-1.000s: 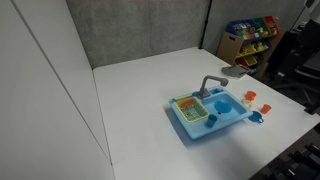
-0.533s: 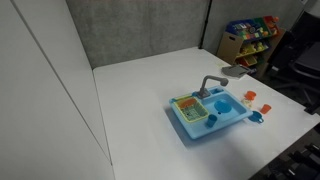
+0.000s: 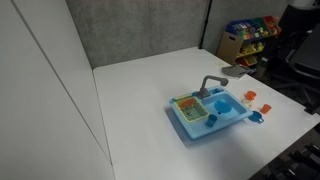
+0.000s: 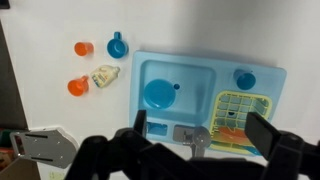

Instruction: Pick up the orange mug and put it in the sink

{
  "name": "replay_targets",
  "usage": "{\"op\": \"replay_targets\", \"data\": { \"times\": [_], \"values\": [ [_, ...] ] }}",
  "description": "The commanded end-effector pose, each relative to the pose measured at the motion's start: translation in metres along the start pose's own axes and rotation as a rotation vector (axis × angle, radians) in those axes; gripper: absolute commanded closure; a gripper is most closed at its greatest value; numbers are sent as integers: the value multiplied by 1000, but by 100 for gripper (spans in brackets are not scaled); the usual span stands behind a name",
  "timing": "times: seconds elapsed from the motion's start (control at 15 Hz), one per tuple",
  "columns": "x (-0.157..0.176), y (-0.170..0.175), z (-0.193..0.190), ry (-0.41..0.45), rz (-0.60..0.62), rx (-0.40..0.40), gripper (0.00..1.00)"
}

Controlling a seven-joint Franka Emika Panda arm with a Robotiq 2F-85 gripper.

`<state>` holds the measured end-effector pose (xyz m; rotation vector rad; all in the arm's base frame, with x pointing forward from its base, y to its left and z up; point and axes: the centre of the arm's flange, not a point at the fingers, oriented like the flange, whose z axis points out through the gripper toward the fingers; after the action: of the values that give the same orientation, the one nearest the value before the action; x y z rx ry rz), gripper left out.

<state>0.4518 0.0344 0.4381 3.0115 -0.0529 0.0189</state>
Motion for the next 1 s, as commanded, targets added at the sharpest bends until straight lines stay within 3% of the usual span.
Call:
{"op": "replay_targets", "data": {
  "times": [0.0, 0.6, 0.93],
  "values": [
    [29, 24, 13, -65, 60, 51, 0],
    [69, 108, 80, -168, 258, 81, 0],
    [89, 134, 107, -162, 341, 113, 0]
  ]
}}
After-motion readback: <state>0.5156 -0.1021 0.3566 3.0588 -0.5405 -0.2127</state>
